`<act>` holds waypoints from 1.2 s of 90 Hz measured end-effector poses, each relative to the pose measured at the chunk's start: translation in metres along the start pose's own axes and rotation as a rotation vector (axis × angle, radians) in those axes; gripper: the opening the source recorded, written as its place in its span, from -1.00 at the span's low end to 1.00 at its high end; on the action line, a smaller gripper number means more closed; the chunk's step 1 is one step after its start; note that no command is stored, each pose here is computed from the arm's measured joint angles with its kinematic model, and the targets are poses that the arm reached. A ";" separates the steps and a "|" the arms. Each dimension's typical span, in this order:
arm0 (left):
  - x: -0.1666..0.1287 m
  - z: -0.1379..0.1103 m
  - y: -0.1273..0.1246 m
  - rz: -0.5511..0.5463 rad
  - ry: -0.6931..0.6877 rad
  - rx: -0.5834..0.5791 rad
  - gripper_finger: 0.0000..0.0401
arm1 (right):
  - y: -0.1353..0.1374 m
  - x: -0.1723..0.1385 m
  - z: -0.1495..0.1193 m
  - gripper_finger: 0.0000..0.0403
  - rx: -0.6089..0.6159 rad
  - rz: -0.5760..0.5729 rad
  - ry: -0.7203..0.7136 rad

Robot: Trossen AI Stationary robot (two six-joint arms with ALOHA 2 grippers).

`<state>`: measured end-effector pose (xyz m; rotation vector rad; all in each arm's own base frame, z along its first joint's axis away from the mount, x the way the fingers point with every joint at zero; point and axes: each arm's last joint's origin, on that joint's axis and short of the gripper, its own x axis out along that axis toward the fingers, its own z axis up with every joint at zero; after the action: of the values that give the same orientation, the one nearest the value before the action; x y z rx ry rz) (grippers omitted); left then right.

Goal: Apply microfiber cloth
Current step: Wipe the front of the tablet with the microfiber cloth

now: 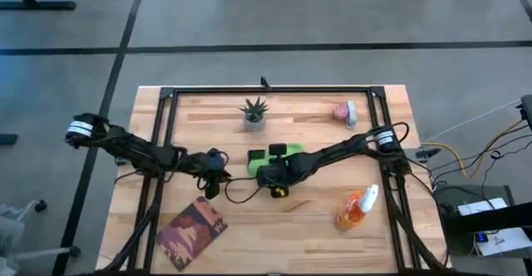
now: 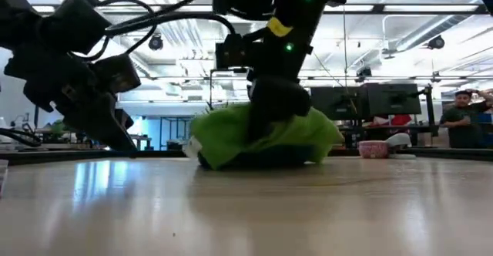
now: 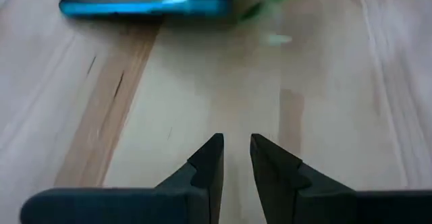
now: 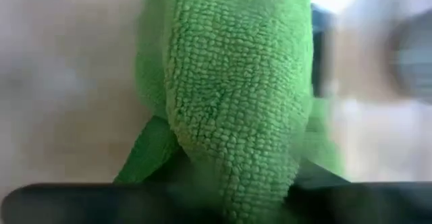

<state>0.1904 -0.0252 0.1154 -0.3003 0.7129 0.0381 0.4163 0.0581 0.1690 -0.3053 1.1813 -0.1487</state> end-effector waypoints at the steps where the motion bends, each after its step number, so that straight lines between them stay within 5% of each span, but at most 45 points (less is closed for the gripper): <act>1: 0.000 0.000 0.000 0.000 -0.001 0.000 -0.71 | 0.000 0.000 0.000 -0.54 -0.001 0.000 0.001; 17: 0.005 -0.002 0.000 0.003 0.008 -0.001 -0.71 | -0.001 0.000 0.000 -0.46 -0.003 0.010 -0.002; 44: 0.007 0.001 -0.001 -0.010 -0.024 0.001 -0.71 | -0.013 -0.009 0.005 -0.94 0.009 -0.013 -0.043; 78: 0.005 0.005 -0.010 -0.059 -0.084 0.036 -0.71 | -0.037 -0.003 0.018 -0.97 0.104 -0.037 -0.170; 108: -0.008 -0.002 -0.042 -0.286 -0.038 -0.021 -0.71 | -0.007 -0.016 0.032 -0.98 0.005 0.338 -0.343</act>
<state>0.1888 -0.0658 0.1299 -0.4181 0.6272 -0.2203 0.4397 0.0608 0.1967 -0.1166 0.8760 0.1904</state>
